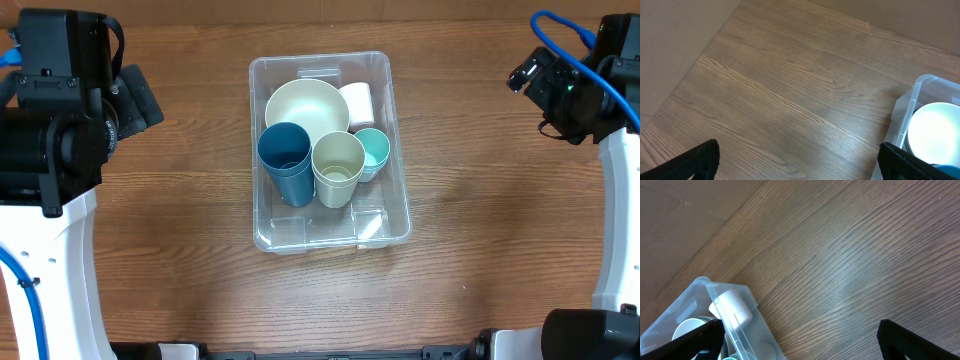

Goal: Pack container

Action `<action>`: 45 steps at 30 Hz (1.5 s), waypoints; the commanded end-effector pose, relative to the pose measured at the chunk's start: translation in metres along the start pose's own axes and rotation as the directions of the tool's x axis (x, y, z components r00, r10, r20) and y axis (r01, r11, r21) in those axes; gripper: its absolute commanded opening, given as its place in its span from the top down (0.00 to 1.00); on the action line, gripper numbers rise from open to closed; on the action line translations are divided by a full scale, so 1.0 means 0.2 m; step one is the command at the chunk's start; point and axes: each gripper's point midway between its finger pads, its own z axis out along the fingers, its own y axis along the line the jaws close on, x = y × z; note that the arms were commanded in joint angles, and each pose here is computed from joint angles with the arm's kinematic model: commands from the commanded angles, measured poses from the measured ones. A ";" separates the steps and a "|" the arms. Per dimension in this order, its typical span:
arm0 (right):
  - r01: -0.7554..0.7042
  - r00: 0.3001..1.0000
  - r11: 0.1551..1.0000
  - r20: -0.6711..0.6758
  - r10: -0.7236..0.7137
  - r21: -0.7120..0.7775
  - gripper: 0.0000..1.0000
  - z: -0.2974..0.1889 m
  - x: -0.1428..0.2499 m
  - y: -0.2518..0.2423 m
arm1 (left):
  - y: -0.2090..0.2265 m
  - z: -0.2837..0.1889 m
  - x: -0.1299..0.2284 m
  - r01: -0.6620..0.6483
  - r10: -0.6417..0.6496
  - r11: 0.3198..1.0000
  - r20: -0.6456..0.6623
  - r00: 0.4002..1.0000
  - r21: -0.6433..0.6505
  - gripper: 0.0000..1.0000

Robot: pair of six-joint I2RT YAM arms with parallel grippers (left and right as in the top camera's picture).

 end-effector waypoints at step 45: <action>0.496 0.811 0.860 0.416 -0.411 -0.118 0.00 0.15 1.20 -0.55 | 0.03 -0.03 -0.02 0.041 -0.040 0.999 0.025 0.999 -0.008 0.00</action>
